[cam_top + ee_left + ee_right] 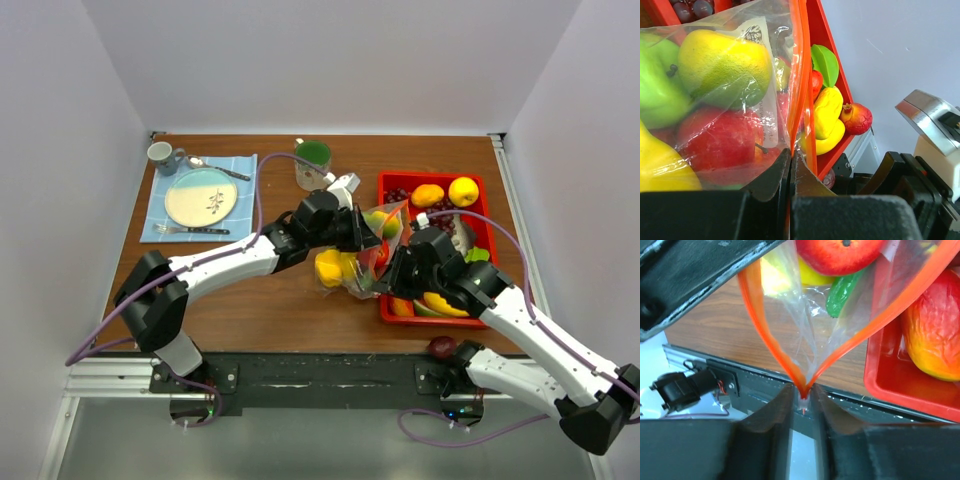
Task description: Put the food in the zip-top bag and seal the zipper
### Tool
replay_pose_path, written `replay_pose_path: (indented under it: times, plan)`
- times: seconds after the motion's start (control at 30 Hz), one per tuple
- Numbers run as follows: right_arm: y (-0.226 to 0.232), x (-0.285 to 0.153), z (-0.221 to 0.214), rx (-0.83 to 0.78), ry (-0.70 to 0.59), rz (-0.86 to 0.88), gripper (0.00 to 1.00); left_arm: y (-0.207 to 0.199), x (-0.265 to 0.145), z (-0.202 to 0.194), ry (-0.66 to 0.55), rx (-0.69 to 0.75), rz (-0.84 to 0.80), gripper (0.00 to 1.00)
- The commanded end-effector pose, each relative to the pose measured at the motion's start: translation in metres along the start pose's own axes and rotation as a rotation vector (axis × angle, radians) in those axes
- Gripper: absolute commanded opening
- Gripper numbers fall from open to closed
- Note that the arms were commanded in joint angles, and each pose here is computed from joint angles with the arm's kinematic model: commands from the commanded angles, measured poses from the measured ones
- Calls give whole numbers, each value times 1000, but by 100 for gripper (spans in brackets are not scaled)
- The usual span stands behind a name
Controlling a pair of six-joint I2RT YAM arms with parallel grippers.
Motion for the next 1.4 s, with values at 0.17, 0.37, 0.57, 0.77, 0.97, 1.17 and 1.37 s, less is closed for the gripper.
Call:
replay_pose_path:
  times: [0.17, 0.37, 0.57, 0.77, 0.97, 1.17, 1.37]
  plan:
    - [2, -1, 7, 20, -41, -3, 3, -24, -10, 8, -55, 121, -91, 22]
    - [5, -5, 11, 14, -34, -14, 0, 4, -59, 12, -234, 297, -74, 66]
    - [11, -7, 17, 18, -22, -22, 0, 38, -114, 0, -454, 465, -90, 68]
    - [19, -11, 22, 42, -14, -16, 0, 48, -124, -33, -593, 666, -73, 66]
    - [17, -15, 22, 85, 4, -60, 0, 21, -132, -45, -778, 761, -149, 61]
    - [11, -19, 22, 150, -1, -107, 0, 4, -127, -56, -860, 864, -156, 59]
    - [13, -22, 22, 187, 18, -125, 0, -12, -114, -64, -866, 898, -168, 55]
Point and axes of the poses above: each gripper's point midway between its finger pads, its own x axis out along the fingers, its own y axis along the line the jaws close on, z = x × y, the point moved 2 cm from there along -x, back along the fingers, and after that the axes turned 11 degrees about -x, right-handed, at the moved point
